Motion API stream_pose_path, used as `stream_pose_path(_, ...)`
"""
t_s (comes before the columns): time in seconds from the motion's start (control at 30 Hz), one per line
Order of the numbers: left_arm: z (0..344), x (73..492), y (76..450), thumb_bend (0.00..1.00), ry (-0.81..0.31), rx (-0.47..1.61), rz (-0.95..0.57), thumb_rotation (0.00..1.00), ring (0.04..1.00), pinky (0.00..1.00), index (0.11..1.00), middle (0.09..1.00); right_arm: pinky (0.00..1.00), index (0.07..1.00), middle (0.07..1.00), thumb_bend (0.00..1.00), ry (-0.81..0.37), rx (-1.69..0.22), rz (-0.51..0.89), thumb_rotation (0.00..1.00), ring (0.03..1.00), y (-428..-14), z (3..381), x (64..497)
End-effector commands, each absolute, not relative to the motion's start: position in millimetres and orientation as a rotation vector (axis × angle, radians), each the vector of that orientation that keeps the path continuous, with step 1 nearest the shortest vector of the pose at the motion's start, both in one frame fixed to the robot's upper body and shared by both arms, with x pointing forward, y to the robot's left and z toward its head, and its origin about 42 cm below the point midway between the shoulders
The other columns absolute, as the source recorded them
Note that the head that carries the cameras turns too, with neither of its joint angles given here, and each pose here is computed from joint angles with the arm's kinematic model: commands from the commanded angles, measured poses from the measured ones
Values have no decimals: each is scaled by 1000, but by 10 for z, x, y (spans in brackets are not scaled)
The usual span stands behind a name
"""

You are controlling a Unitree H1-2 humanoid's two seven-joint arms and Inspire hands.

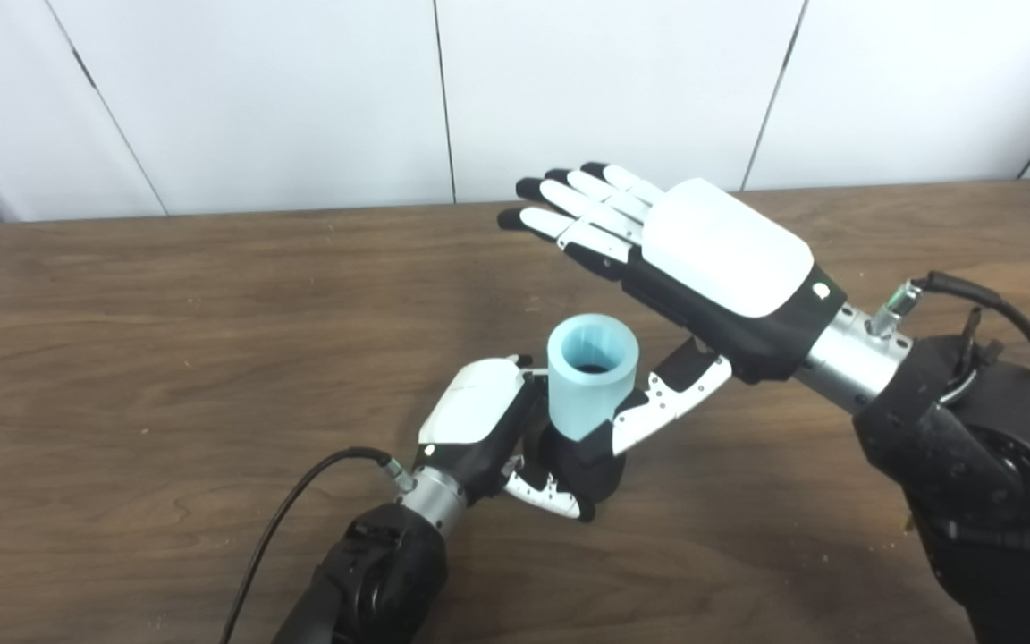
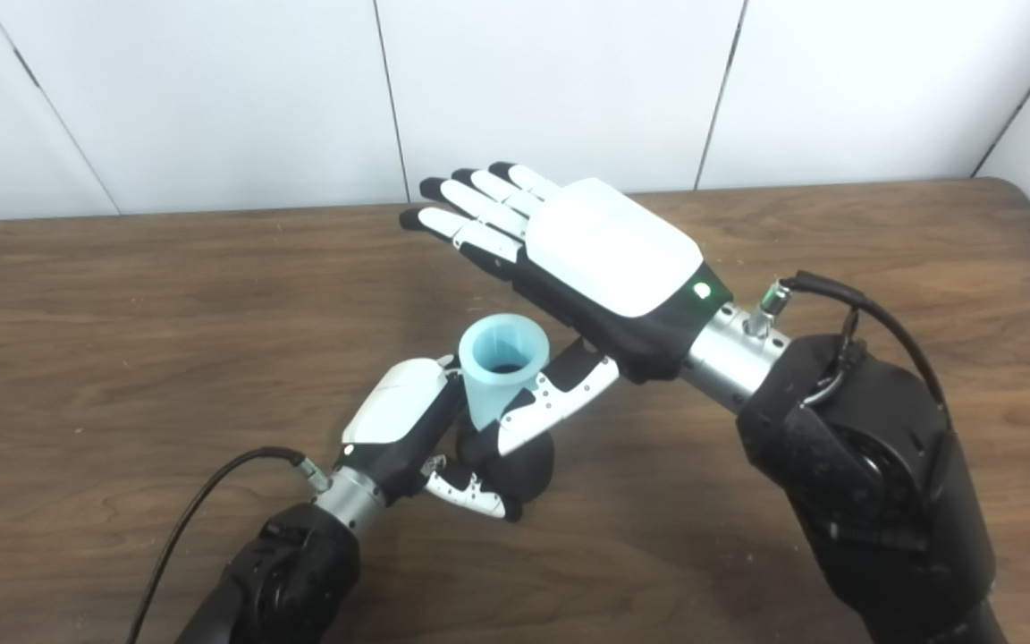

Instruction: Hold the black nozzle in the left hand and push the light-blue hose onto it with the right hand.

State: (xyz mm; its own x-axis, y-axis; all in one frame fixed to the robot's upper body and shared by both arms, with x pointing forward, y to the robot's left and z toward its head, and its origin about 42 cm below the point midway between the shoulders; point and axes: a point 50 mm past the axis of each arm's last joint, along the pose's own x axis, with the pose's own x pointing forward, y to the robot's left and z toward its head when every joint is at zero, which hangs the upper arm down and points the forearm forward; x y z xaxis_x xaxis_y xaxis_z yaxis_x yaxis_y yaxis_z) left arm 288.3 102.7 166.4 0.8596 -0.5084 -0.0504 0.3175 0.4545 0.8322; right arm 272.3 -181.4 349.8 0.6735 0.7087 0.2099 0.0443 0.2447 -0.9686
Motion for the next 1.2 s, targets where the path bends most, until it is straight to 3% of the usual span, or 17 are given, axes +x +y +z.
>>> stream_pose_path(0.0, 1525, 2841, 1036, 521, -141, 1005, -572, 0, 724, 902, 480, 507, 1000, 945, 1000, 702, -831, -1273, 486, 818, 1000, -1820, 3609, 2659)
stream_pose_path(0.13, 1520, 2848, 1058, 515, -127, 1003, -570, 0, 790, 910, 463, 542, 1000, 942, 1000, 690, -804, -1287, 526, 833, 1000, -1863, 3570, 2603)
stream_pose_path(0.23, 1508, 2857, 1071, 521, -126, 1005, -567, 0, 798, 917, 482, 502, 1000, 939, 1000, 691, -765, -1293, 555, 848, 1000, -1886, 3545, 2541)
stream_pose_path(0.53, 1511, 2872, 1073, 519, -109, 999, -565, 0, 726, 907, 484, 525, 1000, 941, 1000, 683, -698, -1312, 607, 954, 1000, -1946, 3330, 2475)
stream_pose_path(0.67, 1503, 2894, 1082, 517, -138, 1015, -573, 0, 714, 919, 523, 425, 1000, 954, 1000, 712, -687, -1307, 628, 990, 1000, -1964, 3265, 2455)
stream_pose_path(1.17, 1497, 2889, 1085, 520, -143, 987, -582, 0, 695, 908, 504, 437, 1000, 938, 1000, 709, -593, -1335, 665, 1000, 1000, -2057, 3043, 2456)
